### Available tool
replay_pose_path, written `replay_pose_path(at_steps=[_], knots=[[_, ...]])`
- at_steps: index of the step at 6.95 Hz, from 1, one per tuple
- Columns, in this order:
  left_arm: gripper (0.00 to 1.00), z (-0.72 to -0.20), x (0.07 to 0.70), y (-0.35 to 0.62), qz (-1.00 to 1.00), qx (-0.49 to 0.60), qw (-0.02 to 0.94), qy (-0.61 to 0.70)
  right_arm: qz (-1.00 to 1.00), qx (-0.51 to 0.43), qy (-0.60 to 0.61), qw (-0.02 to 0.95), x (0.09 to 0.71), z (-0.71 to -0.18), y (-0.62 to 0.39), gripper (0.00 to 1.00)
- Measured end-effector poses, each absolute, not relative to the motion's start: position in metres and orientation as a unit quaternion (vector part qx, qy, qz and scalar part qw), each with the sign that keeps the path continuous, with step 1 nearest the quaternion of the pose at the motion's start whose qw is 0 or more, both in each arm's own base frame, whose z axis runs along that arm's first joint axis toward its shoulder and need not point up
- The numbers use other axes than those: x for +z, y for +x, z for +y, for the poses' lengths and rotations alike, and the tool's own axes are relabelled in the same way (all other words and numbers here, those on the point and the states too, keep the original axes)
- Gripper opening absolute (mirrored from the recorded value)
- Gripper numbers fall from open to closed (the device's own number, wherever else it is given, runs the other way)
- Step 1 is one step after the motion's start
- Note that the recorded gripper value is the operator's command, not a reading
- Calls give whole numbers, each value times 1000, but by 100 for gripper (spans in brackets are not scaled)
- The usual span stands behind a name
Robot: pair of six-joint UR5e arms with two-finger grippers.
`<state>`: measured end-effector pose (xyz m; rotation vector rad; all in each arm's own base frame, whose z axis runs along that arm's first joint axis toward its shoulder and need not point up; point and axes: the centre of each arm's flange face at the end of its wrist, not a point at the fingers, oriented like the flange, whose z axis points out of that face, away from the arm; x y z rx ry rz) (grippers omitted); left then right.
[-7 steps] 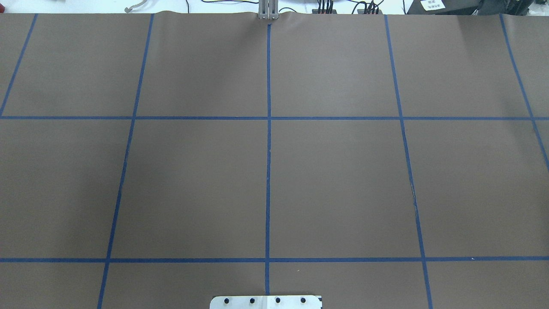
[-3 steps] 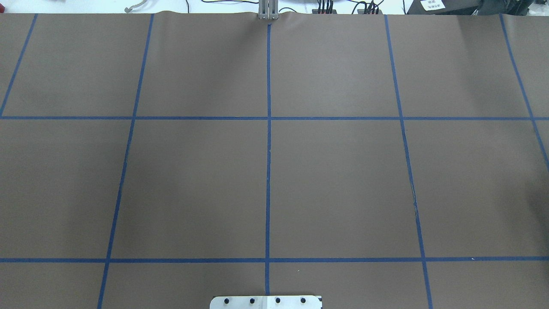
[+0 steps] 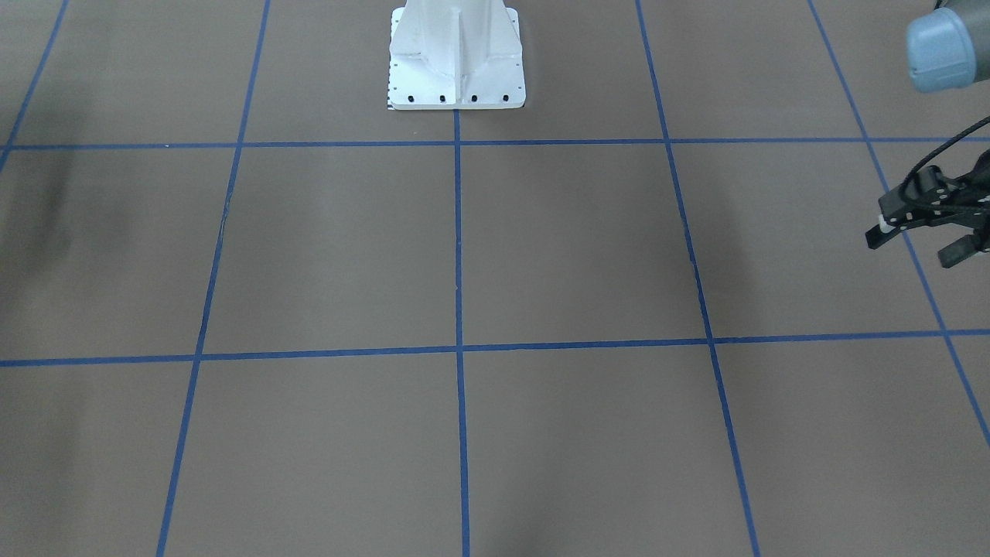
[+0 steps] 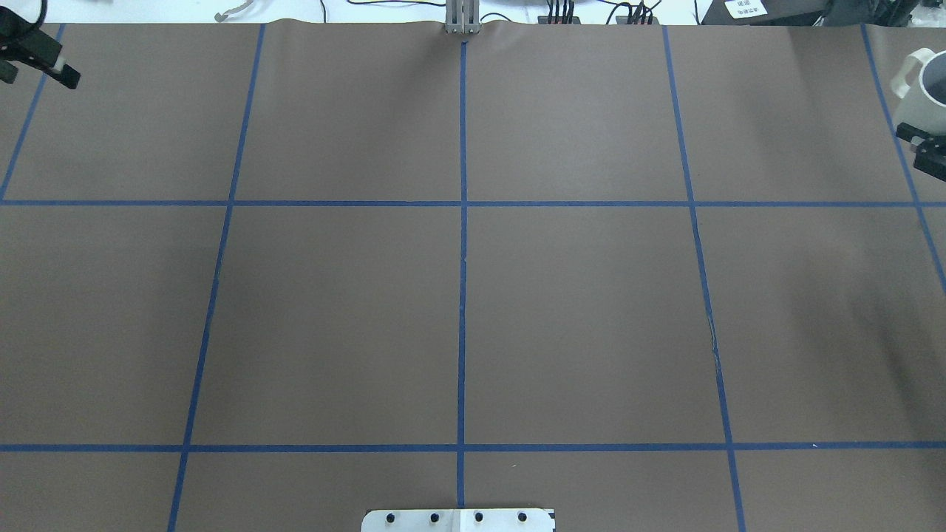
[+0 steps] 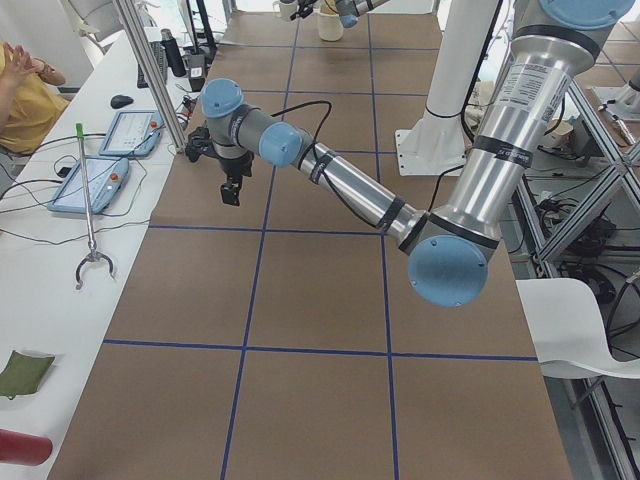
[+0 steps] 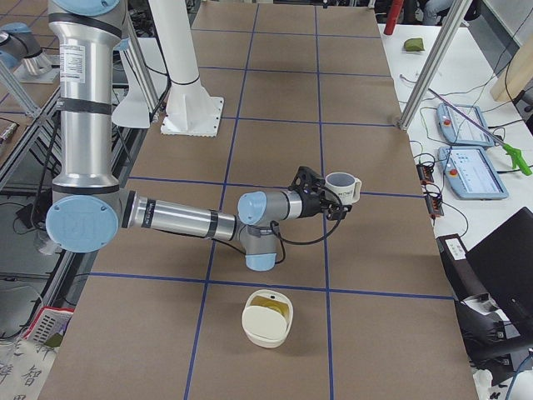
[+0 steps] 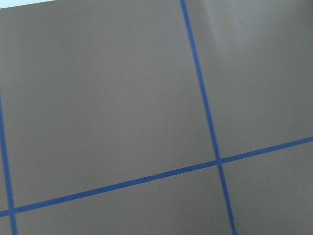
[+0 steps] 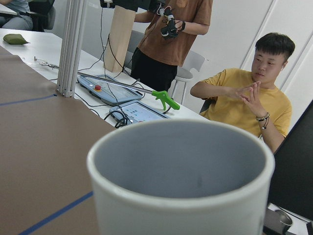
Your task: Left arm hands cup to right arm to dump lemon
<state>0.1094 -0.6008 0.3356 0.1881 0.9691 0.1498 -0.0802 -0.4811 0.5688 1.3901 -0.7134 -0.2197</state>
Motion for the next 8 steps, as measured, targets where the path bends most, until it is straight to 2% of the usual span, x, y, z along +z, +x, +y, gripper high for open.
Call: replay_pose_path(at_steps=[2, 4, 8], knots=[[100, -614, 271, 163, 486, 55, 869, 73, -329, -108, 611, 712, 529, -525, -126, 0], [100, -610, 203, 216, 514, 22, 856, 53, -326, -104, 615, 710, 494, -541, -203, 0], [100, -601, 151, 280, 575, -40, 817, 28, -299, -78, 638, 705, 369, -542, -388, 0]])
